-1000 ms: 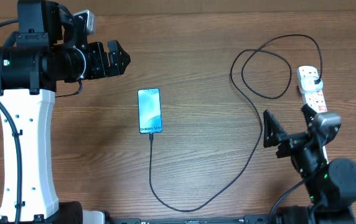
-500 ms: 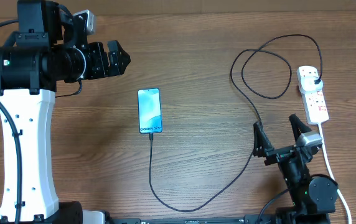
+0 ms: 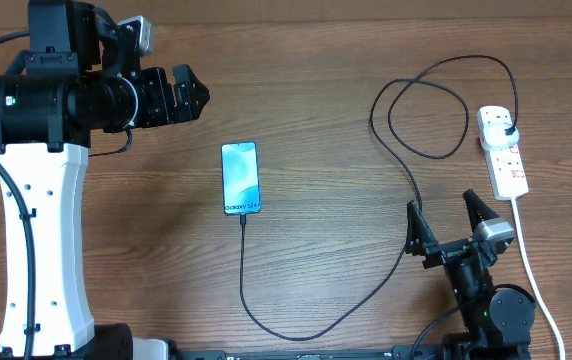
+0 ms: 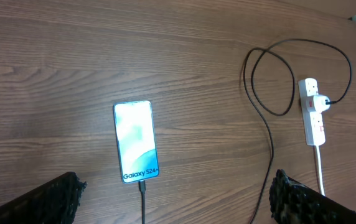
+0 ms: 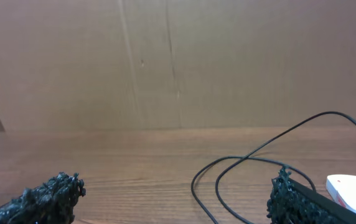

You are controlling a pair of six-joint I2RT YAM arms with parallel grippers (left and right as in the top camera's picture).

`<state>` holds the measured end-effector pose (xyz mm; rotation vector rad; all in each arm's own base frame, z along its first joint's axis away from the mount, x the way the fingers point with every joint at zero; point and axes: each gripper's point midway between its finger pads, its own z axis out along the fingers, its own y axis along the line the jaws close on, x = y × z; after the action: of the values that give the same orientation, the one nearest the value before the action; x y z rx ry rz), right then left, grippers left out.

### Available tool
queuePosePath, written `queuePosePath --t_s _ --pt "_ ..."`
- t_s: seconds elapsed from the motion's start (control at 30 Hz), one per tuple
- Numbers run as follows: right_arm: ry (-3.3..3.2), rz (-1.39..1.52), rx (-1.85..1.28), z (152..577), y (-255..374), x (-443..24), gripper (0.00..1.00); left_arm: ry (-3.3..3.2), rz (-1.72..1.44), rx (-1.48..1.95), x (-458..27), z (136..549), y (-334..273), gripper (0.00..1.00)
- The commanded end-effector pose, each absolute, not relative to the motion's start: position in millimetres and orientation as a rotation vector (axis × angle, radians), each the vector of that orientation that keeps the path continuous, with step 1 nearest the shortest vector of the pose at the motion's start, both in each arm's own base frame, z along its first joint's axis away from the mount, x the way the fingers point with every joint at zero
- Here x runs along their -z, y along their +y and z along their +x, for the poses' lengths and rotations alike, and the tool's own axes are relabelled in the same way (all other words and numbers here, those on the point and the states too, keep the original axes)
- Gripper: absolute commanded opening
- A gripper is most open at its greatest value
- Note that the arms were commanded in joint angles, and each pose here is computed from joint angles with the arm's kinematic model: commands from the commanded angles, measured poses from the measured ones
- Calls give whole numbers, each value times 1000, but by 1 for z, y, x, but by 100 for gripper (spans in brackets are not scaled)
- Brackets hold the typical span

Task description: Plug charger to phone and switch on socket

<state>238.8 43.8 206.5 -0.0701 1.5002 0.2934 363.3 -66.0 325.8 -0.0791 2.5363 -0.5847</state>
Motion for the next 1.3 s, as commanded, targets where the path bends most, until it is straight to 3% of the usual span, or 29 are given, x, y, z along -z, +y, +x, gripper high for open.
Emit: queuePosePath --t_s 0.0,0.5,1.27 --pt "1530 -65 -286 239 43 -197 100 2529 -85 590 -328 365 -66 99" --pt "1584 -67 -300 242 46 -174 100 2529 -85 590 -328 365 -66 100" --pt "1586 -64 -301 242 46 -173 100 2529 -85 590 -328 365 -66 100"
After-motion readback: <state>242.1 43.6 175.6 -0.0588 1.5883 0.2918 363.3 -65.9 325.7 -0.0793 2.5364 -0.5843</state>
